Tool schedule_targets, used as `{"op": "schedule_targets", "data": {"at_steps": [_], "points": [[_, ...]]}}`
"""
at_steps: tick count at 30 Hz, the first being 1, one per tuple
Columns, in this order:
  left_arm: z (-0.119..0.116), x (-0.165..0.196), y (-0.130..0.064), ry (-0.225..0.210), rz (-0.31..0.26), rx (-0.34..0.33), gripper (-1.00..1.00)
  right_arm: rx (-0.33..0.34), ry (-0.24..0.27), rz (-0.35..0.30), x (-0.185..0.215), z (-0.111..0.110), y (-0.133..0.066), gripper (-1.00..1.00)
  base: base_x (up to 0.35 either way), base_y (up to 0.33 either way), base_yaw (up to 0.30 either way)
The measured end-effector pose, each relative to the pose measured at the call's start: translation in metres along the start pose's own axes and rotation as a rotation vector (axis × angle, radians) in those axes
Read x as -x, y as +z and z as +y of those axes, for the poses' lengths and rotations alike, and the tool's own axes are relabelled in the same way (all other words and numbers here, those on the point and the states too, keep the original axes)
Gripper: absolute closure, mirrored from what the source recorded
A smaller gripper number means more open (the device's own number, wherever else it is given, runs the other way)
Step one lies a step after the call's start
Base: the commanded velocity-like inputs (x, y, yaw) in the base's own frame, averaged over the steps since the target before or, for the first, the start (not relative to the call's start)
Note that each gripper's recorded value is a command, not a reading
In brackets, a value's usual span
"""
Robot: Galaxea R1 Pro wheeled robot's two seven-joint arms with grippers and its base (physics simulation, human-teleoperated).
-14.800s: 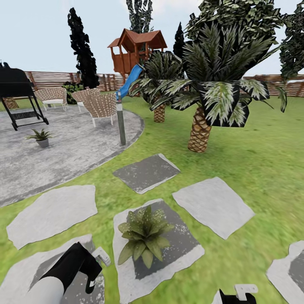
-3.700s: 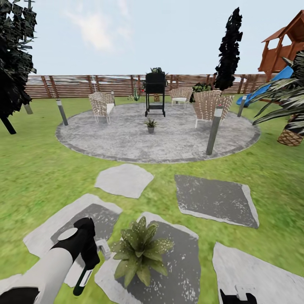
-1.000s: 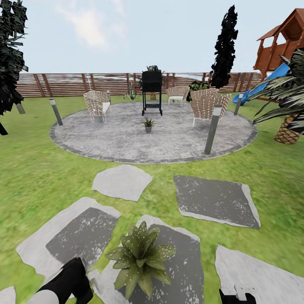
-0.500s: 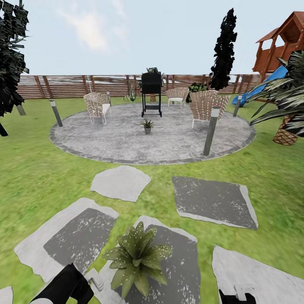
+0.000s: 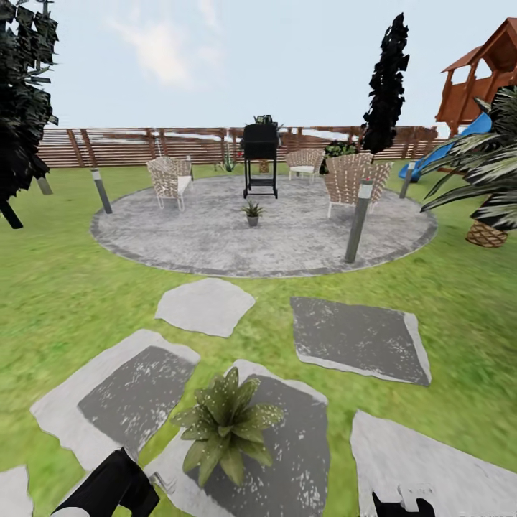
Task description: Pick up the pesticide atomizer in the garden and spray insectifuge to fully cover both potted plants in the garden.
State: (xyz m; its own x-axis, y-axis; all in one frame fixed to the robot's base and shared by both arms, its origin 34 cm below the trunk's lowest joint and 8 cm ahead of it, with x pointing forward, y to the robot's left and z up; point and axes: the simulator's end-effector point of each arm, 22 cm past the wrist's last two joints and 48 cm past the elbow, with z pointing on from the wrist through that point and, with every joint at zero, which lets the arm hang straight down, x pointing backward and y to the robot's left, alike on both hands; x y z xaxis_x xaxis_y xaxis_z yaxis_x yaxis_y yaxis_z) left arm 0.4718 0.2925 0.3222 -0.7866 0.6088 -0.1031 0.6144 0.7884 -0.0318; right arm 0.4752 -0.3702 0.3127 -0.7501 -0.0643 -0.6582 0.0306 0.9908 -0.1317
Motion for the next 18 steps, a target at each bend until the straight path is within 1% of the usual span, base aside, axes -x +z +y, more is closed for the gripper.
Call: {"op": "schedule_targets", "data": {"at_steps": [4, 7, 8, 9, 11, 12, 13, 15, 18], "points": [[0.001, -0.001, 0.000, -0.001, 0.001, 0.001, 1.00, 0.001, 0.000, 0.000, 0.000, 0.000, 0.000, -1.00, -0.053, -0.011, 0.247], [0.001, -0.001, -0.001, 0.015, 0.003, 0.002, 1.00, 0.001, 0.000, 0.001, 0.000, 0.000, 0.000, -1.00, -0.004, -0.001, 0.053], [0.004, 0.008, -0.003, 0.037, -0.016, 0.006, 1.00, 0.001, 0.001, 0.000, 0.000, 0.000, 0.000, -1.00, -0.001, 0.000, 0.010], [0.005, 0.011, -0.004, 0.058, -0.021, 0.011, 1.00, 0.001, 0.000, 0.001, 0.000, 0.000, 0.000, -1.00, 0.000, 0.000, 0.005], [0.008, 0.009, -0.005, 0.128, 0.007, 0.028, 1.00, 0.001, 0.000, 0.000, 0.000, 0.000, 0.000, -1.00, 0.000, 0.000, 0.001], [0.005, 0.006, -0.005, 0.185, 0.036, 0.018, 1.00, 0.000, 0.000, 0.000, 0.000, 0.000, 0.000, -1.00, 0.000, 0.000, 0.000], [-0.001, 0.004, -0.006, 0.207, 0.050, -0.012, 1.00, 0.001, 0.000, 0.000, 0.000, 0.000, 0.000, -1.00, 0.000, 0.000, 0.000], [-0.006, 0.012, -0.012, 0.226, 0.051, -0.064, 1.00, 0.002, 0.001, 0.001, 0.000, 0.001, 0.000, -1.00, 0.000, 0.000, 0.000], [-0.009, 0.018, -0.016, 0.235, 0.050, -0.087, 1.00, 0.002, 0.001, 0.000, 0.000, 0.001, 0.000, -1.00, 0.000, 0.000, 0.000]]}}
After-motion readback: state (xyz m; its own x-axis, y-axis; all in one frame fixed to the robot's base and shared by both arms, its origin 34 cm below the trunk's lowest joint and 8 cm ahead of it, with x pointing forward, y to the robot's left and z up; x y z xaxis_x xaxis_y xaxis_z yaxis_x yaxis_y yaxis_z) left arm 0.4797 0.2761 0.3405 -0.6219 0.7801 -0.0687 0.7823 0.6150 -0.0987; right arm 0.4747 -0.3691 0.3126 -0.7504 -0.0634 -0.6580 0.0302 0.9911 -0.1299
